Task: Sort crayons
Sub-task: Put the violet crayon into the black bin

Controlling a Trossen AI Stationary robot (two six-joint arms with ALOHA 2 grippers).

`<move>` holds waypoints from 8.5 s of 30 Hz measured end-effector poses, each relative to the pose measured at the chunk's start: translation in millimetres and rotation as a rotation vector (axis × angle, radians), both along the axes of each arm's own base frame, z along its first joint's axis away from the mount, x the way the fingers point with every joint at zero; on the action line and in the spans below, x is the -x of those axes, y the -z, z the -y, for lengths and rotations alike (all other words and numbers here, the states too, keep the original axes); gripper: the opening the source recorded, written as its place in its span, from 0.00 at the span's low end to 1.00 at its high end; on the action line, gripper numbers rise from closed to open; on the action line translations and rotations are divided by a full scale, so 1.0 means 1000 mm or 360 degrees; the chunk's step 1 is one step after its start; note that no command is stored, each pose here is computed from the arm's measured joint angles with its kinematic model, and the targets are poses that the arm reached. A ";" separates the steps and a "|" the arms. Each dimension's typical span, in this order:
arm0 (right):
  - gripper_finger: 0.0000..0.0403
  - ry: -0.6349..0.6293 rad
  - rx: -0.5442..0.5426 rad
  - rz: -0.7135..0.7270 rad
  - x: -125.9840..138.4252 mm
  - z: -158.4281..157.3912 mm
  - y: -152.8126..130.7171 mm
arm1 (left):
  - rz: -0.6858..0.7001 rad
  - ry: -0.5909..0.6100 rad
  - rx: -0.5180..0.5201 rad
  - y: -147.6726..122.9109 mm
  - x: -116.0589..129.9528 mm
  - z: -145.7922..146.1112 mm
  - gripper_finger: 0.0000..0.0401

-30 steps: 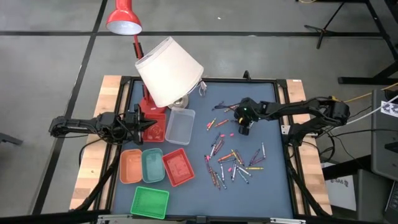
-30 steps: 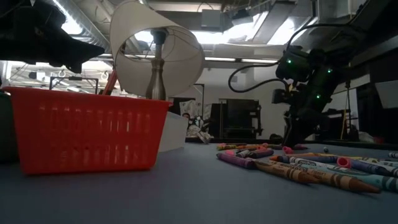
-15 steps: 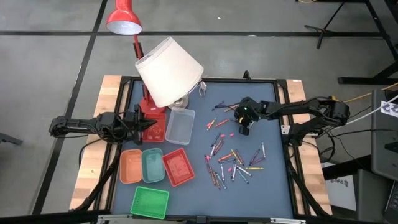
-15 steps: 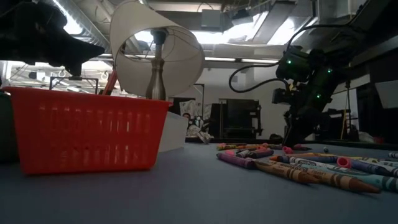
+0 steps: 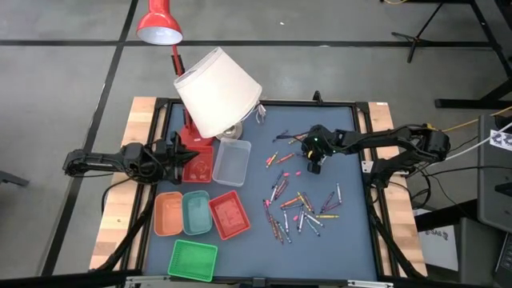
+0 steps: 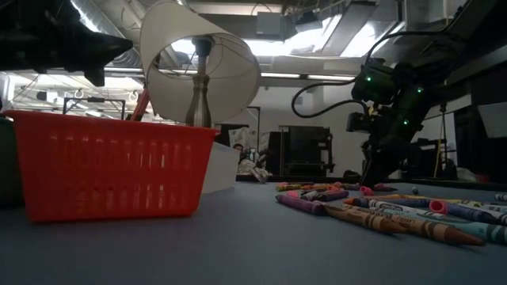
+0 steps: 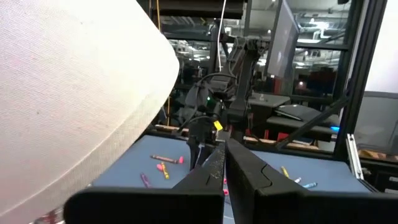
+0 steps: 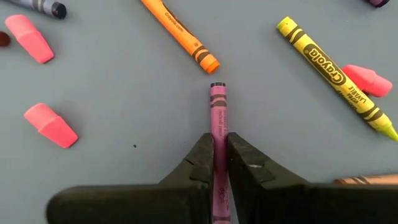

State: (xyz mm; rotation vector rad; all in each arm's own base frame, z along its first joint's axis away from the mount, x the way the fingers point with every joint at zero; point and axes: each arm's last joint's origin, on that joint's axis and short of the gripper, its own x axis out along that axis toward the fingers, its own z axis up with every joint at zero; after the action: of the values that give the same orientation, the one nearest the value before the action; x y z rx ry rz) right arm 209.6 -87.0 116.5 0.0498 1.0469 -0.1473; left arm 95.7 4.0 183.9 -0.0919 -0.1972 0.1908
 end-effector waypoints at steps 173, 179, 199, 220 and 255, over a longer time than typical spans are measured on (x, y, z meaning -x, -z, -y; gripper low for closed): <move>0.08 -0.0467 0.0247 0.1585 -0.120 -0.085 -0.107 | -0.0289 0.0033 -0.0096 -0.044 -0.192 0.006 0.09; 0.08 -0.0464 0.0248 0.1582 -0.120 -0.085 -0.106 | -0.0290 0.0028 -0.0097 -0.044 -0.192 0.006 0.02; 0.38 -0.0387 0.0284 0.1473 -0.119 -0.083 -0.100 | -0.0247 0.0048 -0.0090 -0.051 -0.189 0.009 0.02; 0.38 -0.0388 0.0272 0.1359 -0.118 -0.083 -0.094 | -0.0463 0.0113 0.0217 -0.076 -0.139 0.055 0.03; 0.38 -0.0402 0.0239 0.1151 -0.115 -0.083 -0.082 | -0.1135 -0.0510 0.1531 -0.057 0.028 0.014 0.03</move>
State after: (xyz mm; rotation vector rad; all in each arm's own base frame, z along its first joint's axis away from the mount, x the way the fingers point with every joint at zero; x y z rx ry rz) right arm 324.3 -4.0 198.4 -0.1570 0.3122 0.0266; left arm 68.1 -9.7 240.8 -0.9358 0.6144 0.6117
